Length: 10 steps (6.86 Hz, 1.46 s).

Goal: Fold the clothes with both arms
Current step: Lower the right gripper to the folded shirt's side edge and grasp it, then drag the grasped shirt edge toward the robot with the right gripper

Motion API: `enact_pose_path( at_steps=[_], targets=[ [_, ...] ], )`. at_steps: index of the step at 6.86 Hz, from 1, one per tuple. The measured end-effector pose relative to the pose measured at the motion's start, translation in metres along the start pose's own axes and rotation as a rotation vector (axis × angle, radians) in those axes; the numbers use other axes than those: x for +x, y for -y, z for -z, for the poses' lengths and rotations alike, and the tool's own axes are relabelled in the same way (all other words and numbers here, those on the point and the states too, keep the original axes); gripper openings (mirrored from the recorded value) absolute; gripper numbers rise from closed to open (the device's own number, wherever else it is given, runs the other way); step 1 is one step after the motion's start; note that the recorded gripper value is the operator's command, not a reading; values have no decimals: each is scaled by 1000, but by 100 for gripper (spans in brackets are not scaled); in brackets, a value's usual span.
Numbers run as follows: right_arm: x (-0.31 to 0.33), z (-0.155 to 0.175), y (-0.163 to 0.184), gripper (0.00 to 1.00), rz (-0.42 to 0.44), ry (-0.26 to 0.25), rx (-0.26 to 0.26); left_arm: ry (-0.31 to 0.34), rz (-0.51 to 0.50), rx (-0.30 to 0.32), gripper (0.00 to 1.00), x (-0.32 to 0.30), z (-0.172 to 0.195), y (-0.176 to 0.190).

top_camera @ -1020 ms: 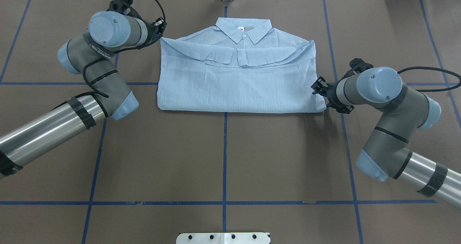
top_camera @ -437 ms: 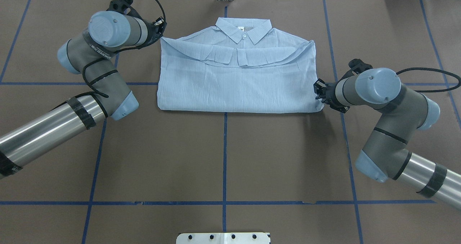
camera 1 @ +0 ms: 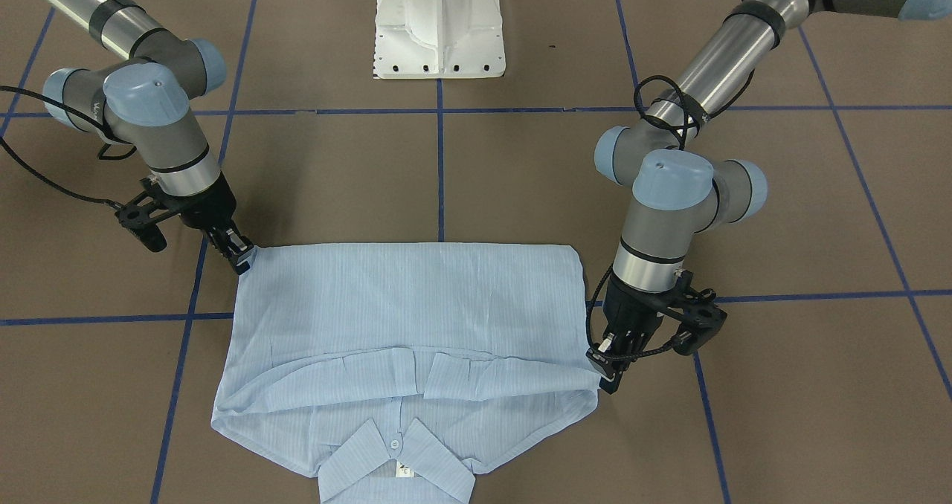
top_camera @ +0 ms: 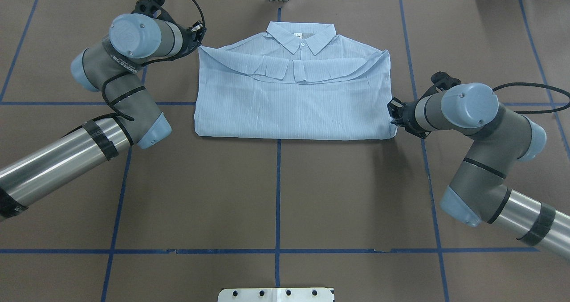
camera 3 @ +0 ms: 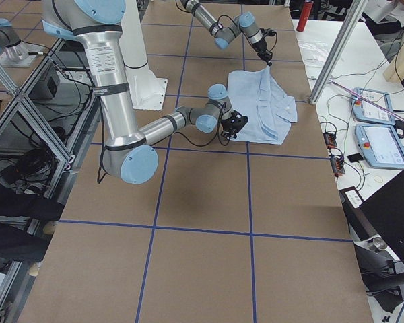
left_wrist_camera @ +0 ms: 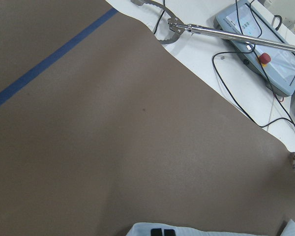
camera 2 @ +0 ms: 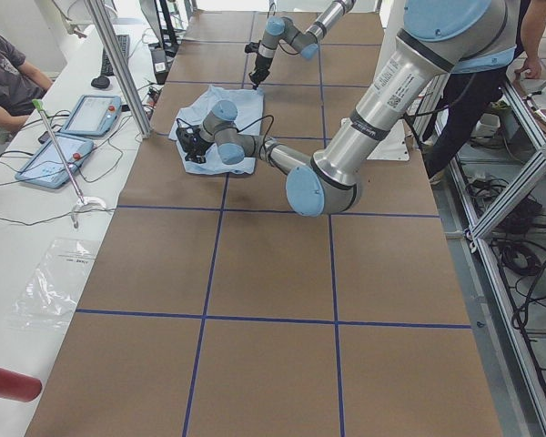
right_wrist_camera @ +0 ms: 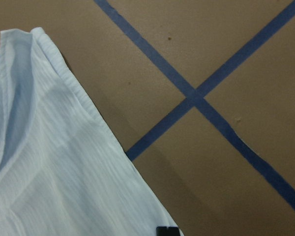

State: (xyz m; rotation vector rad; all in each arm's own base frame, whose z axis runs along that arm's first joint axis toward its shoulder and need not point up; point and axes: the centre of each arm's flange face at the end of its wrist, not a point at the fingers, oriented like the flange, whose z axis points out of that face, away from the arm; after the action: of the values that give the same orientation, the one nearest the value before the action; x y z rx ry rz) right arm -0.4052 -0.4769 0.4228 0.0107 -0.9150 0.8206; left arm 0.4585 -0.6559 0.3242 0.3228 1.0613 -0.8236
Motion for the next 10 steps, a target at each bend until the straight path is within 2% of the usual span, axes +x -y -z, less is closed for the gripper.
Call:
enact_pose_path(
  at_steps=[2,3,5,6,9,10],
  targets=[
    [9,16,-2,0,3,12,-10,-1,0,0,13,0,0,0],
    [22,34,-7,0,11,21,-27,-5,0,-1,13,1,2,0],
    [65,87,-42,0,54,26,-113,-18,1,-5,13,6,8,-1],
    [90,105,-68,0,91,4,-167,-28,2,-15,13,10,12,-2],
    [142,123,-149,0,149,-98,-335,-51,2,-76,13,6,32,-8],
    [151,129,-176,27,149,-128,-395,-62,0,-100,16,8,39,-11]
  ],
)
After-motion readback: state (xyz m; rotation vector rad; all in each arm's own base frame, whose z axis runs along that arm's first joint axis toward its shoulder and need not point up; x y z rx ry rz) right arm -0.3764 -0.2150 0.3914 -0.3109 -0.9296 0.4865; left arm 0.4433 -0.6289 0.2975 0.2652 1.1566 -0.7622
